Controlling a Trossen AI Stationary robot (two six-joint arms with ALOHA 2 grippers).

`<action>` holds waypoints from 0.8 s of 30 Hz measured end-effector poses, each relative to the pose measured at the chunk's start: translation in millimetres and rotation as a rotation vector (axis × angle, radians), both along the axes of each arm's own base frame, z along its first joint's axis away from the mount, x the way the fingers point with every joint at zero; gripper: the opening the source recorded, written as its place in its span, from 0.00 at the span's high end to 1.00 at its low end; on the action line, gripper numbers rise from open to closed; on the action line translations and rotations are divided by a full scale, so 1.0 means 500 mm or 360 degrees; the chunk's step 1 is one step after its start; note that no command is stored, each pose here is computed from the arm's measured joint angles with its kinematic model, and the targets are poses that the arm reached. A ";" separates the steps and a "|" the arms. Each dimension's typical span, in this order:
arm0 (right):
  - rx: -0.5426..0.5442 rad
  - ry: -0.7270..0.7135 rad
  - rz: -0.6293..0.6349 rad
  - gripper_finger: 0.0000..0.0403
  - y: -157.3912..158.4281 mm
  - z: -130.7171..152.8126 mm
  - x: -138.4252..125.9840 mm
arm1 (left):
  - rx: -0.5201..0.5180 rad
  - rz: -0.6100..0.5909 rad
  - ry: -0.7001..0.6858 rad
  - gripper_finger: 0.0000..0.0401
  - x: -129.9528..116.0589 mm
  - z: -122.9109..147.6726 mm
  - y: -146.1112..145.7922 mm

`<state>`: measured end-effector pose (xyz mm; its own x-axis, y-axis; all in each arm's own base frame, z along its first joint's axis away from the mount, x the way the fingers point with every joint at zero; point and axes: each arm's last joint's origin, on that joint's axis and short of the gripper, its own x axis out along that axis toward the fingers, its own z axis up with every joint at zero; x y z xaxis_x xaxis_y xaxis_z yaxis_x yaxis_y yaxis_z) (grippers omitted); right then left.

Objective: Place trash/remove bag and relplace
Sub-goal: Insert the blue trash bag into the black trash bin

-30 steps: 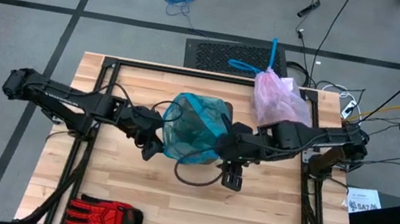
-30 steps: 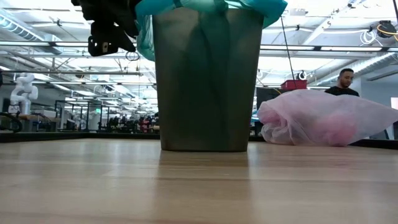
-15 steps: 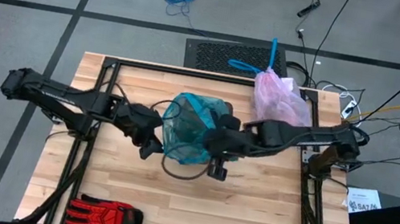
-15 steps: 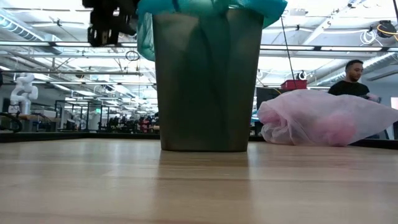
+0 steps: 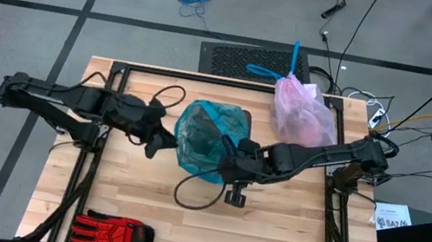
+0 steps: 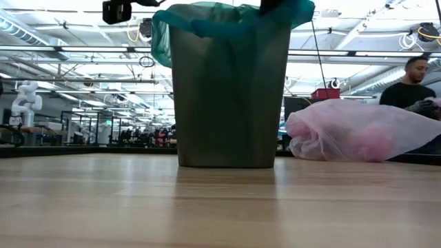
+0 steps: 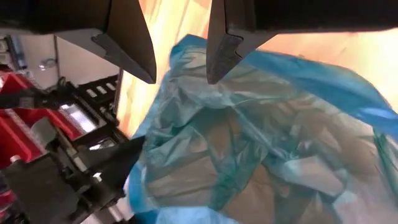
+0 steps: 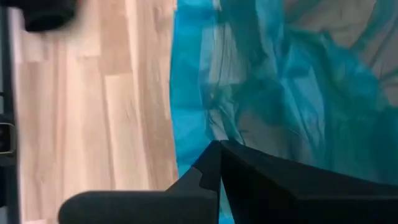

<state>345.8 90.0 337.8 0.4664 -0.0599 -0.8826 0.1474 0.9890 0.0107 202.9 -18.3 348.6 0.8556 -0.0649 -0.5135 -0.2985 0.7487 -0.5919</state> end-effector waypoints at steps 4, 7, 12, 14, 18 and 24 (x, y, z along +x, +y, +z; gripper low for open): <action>-0.0013 0.0038 0.0002 1.00 -0.001 -0.017 0.000 | 0.0004 0.0004 0.0021 0.66 0.024 -0.012 -0.002; 0.0017 -0.0115 0.0064 1.00 0.010 0.029 -0.009 | -0.0002 0.0003 -0.0034 0.66 0.047 -0.014 -0.004; 0.0007 -0.0434 -0.0069 0.99 -0.005 0.139 -0.040 | 0.0044 0.0021 -0.0113 0.66 0.071 -0.015 -0.004; -0.0100 -0.0530 -0.0185 0.97 -0.023 0.165 -0.042 | 0.0092 0.0035 -0.0093 0.66 0.078 -0.021 -0.004; -0.0295 -0.0568 -0.0258 0.84 -0.060 0.183 -0.041 | 0.0147 0.0070 -0.0042 0.66 0.093 -0.036 -0.003; -0.0420 -0.0382 -0.0249 0.57 -0.091 0.122 -0.002 | 0.0149 0.0091 0.0023 0.66 0.118 -0.059 -0.005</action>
